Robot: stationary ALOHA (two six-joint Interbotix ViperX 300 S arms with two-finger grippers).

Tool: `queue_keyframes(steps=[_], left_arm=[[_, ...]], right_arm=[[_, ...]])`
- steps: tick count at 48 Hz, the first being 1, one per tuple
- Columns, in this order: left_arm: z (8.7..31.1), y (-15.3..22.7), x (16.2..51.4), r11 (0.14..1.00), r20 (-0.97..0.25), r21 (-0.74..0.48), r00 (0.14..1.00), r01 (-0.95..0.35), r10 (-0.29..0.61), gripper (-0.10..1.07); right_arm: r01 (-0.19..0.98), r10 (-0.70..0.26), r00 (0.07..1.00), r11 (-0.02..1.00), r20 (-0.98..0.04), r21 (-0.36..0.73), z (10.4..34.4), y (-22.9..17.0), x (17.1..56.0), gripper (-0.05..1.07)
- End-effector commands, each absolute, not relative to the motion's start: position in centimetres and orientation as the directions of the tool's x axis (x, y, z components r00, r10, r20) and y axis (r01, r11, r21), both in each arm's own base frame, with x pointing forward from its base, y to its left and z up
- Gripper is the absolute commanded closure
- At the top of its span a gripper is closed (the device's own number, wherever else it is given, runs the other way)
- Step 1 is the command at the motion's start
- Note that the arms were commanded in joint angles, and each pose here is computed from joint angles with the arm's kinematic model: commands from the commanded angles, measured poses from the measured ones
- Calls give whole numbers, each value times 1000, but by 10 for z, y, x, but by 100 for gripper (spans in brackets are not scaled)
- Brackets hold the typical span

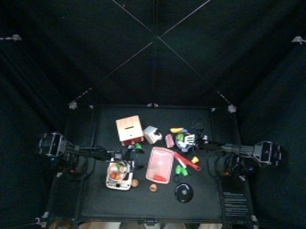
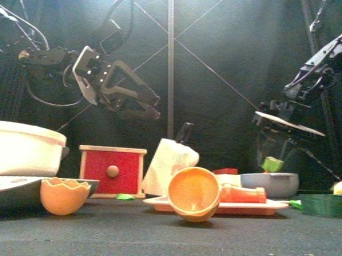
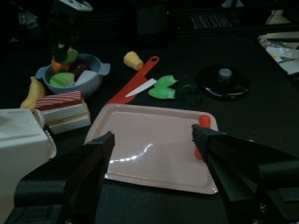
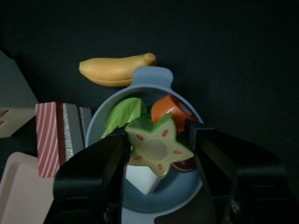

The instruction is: Grab ketchup

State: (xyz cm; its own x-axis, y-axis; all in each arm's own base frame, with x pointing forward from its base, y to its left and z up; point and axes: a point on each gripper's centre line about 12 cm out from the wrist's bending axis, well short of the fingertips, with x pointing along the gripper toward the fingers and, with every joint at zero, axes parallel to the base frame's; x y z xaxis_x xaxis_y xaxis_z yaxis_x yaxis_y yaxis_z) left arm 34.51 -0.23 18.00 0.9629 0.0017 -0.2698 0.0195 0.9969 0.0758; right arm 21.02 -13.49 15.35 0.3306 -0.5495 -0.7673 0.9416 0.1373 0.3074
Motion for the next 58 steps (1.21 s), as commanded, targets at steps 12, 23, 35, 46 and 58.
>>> queue_keyframes(steps=[12, 23, 35, 46, 58], left_arm=[[185, -3, 347, 997, -252, 75, 968, 18, 2, -5], [184, -3, 346, 997, -256, 75, 967, 18, 2, -5], [183, -3, 346, 997, -258, 75, 966, 18, 2, -5], [183, -3, 346, 997, -258, 74, 966, 18, 2, -5], [181, -3, 345, 997, -270, 75, 963, 19, 2, -4]], right_arm=[[925, -545, 378, 188, -748, 330, 162, -130, 220, 13], [913, -536, 407, 228, -740, 337, 165, -122, 226, 4], [908, -542, 418, 246, -729, 338, 170, -121, 224, 4], [913, -548, 408, 254, -730, 320, 184, -124, 226, 4], [950, -543, 304, 227, -782, 212, 185, -125, 218, 4]])
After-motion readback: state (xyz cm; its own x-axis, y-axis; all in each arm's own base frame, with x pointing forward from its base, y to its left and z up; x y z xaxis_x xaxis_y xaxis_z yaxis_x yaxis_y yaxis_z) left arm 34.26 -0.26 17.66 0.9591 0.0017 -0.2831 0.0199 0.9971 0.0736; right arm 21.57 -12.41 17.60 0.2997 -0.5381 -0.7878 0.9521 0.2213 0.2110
